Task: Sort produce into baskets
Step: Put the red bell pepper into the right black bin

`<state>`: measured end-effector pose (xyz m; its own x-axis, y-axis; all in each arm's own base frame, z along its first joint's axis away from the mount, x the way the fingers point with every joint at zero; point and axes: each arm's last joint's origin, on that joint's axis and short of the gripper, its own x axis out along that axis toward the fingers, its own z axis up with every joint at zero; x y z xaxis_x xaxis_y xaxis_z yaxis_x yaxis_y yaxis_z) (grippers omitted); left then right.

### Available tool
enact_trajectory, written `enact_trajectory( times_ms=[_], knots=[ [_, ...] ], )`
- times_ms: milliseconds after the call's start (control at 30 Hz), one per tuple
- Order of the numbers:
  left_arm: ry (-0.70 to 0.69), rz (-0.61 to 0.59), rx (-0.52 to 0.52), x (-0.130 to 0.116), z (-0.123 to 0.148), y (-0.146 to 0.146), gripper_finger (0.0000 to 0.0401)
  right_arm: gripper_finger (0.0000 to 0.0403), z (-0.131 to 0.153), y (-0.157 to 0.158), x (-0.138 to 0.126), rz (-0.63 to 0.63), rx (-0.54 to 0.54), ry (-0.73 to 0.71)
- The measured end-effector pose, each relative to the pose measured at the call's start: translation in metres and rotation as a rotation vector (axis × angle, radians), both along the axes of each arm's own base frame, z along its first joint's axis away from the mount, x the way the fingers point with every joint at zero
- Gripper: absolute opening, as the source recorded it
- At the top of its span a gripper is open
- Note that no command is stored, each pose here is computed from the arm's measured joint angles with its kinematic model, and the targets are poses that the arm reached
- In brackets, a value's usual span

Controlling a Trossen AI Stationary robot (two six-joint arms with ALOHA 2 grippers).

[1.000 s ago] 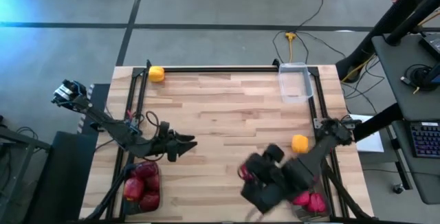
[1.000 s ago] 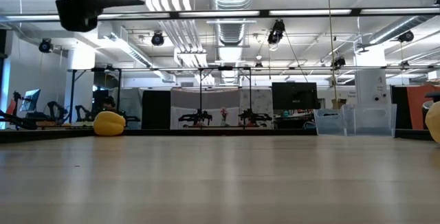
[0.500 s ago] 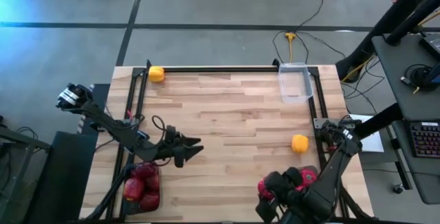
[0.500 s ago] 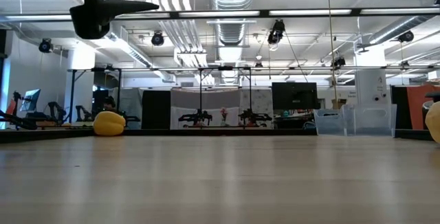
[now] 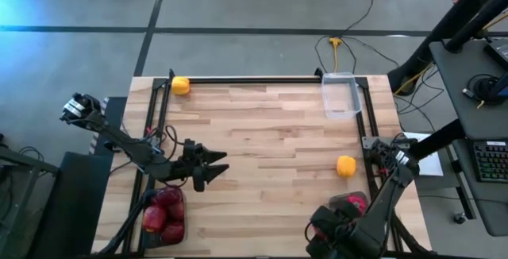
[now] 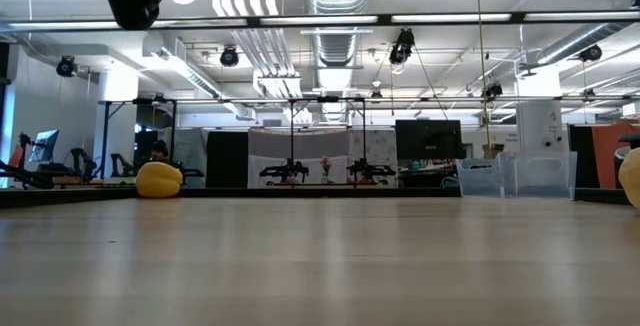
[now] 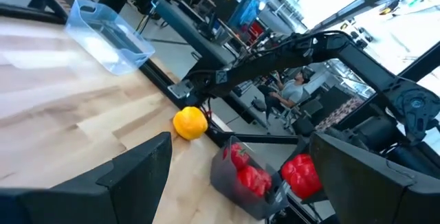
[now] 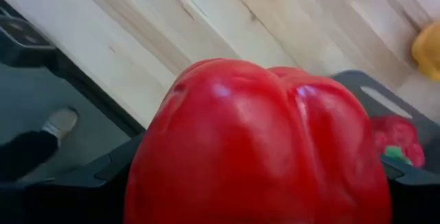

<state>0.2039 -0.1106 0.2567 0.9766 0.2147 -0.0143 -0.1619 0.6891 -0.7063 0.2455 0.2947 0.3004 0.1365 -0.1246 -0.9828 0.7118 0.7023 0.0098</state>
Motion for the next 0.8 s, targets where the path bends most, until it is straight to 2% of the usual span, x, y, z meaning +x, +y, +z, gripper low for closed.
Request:
enact_trajectory(
  times_ms=[267,400,600,800],
  knots=[
    [0.026,0.0,0.024,-0.001,-0.002,0.001,0.0326,0.0321,-0.025,0.008,-0.018,-0.011,0.031,0.196],
    [0.034,0.001,0.028,-0.001,-0.002,0.001,0.0326,0.0319,-0.044,0.006,-0.031,-0.015,-0.012,0.277],
    [0.045,0.027,0.039,0.002,-0.003,0.006,0.0326,0.0318,-0.061,-0.037,-0.028,-0.101,-0.087,0.344],
    [0.05,0.034,0.051,0.002,-0.004,0.008,0.0326,0.0324,-0.078,-0.068,-0.033,-0.128,-0.032,0.357]
  ],
)
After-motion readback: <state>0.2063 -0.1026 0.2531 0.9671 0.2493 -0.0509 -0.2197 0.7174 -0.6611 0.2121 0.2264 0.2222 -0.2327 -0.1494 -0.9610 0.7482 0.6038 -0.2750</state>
